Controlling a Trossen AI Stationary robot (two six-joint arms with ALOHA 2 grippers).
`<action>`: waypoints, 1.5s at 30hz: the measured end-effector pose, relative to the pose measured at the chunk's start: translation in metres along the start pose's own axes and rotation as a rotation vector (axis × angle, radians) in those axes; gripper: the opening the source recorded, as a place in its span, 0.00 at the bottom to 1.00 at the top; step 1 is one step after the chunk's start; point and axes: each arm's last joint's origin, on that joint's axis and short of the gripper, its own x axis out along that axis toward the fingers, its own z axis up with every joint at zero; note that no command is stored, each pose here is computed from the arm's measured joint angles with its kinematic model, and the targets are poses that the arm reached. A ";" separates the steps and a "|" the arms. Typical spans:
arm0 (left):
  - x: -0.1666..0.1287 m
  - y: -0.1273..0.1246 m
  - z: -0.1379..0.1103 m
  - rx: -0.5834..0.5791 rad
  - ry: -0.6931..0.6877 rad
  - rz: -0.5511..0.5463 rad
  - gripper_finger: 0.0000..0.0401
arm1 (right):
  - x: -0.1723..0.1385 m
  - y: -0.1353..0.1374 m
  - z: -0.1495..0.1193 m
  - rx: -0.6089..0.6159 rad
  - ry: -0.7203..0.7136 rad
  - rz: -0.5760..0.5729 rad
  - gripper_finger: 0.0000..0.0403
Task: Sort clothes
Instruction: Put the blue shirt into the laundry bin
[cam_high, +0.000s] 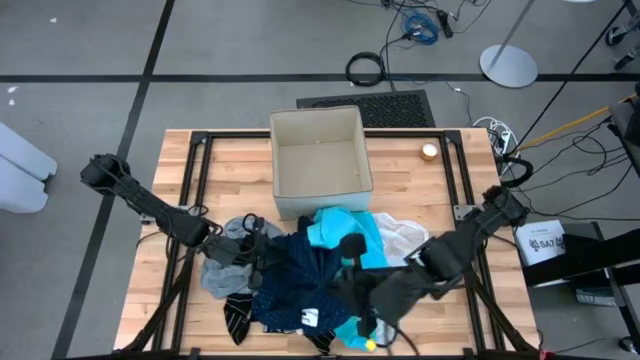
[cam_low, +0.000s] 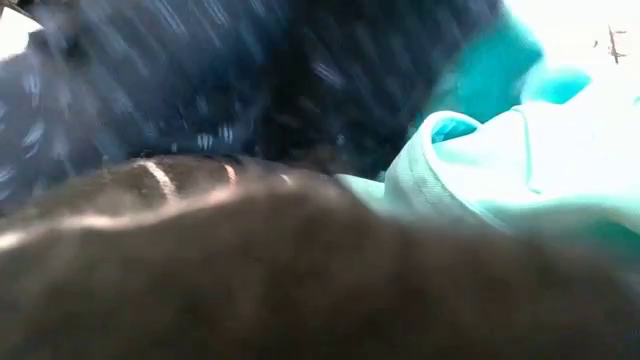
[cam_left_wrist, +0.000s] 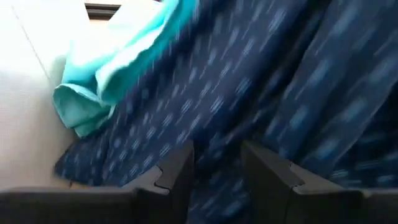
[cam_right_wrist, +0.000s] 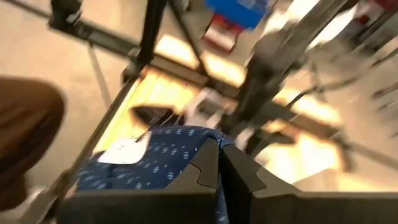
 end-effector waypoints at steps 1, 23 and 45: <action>0.000 0.000 0.000 0.012 0.000 0.000 0.35 | -0.007 -0.003 0.007 -0.016 -0.029 -0.030 0.00; 0.000 0.000 0.002 0.029 -0.014 0.005 0.35 | -0.087 -0.067 0.075 -0.116 -0.174 -0.762 0.00; 0.000 -0.005 0.006 -0.021 -0.052 -0.098 0.35 | -0.133 -0.107 0.098 -0.063 -0.362 -0.990 0.00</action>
